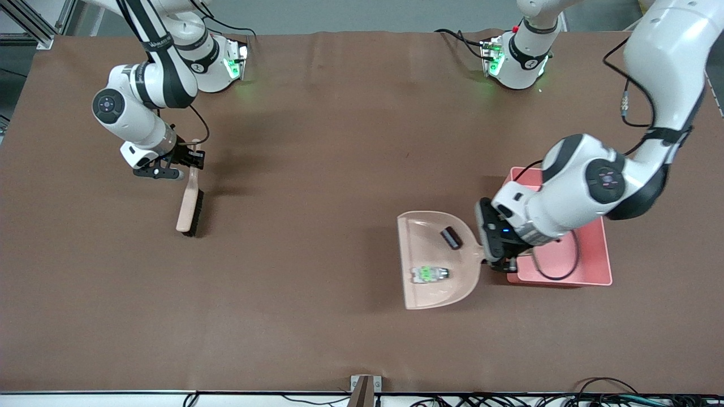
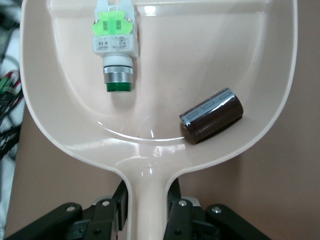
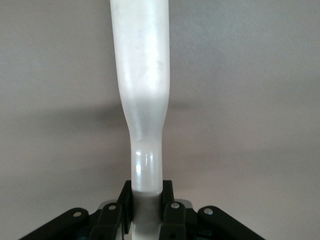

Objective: Clean e-waste and dump in bin
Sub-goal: 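Carry the dustpan to the bin with the left gripper while the right drops the brush, then tilt the dustpan with the left gripper to dump parts into the bin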

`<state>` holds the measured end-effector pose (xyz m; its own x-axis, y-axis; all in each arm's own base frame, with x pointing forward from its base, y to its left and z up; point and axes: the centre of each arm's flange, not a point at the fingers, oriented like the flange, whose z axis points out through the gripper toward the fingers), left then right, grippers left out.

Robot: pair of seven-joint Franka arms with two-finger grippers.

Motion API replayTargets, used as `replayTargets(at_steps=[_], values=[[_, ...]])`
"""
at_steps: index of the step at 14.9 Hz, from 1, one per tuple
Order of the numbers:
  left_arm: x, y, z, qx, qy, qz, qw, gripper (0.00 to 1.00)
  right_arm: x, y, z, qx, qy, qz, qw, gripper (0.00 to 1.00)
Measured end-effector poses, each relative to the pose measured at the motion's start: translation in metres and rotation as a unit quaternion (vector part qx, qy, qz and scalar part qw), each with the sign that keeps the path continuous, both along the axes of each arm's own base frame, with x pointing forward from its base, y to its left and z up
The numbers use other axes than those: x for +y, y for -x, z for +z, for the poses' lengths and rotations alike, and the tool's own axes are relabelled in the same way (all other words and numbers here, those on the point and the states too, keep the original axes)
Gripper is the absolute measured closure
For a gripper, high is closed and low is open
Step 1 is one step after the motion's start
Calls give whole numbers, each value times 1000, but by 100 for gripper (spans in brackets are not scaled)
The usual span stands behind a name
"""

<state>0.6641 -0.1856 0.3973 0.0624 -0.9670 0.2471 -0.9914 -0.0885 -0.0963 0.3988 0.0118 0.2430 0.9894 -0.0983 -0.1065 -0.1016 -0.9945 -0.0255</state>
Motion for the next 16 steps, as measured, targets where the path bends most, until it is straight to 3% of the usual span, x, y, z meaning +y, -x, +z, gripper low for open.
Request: replayTargets(at_steps=[3, 10, 14, 16], values=[[57, -4, 28, 4, 2, 22, 1000, 66, -12, 8, -8, -14, 1, -11, 1000, 74], [168, -7, 44, 36, -21, 36, 998, 66, -49, 16, -19, -9, 0, -10, 1000, 74], [233, -1, 45, 37, -33, 11, 999, 66, -52, 17, -20, -7, 0, -13, 1000, 73], [261, 5, 42, 52, -50, -5, 997, 66, -52, 17, -22, -6, 0, -14, 1000, 60]])
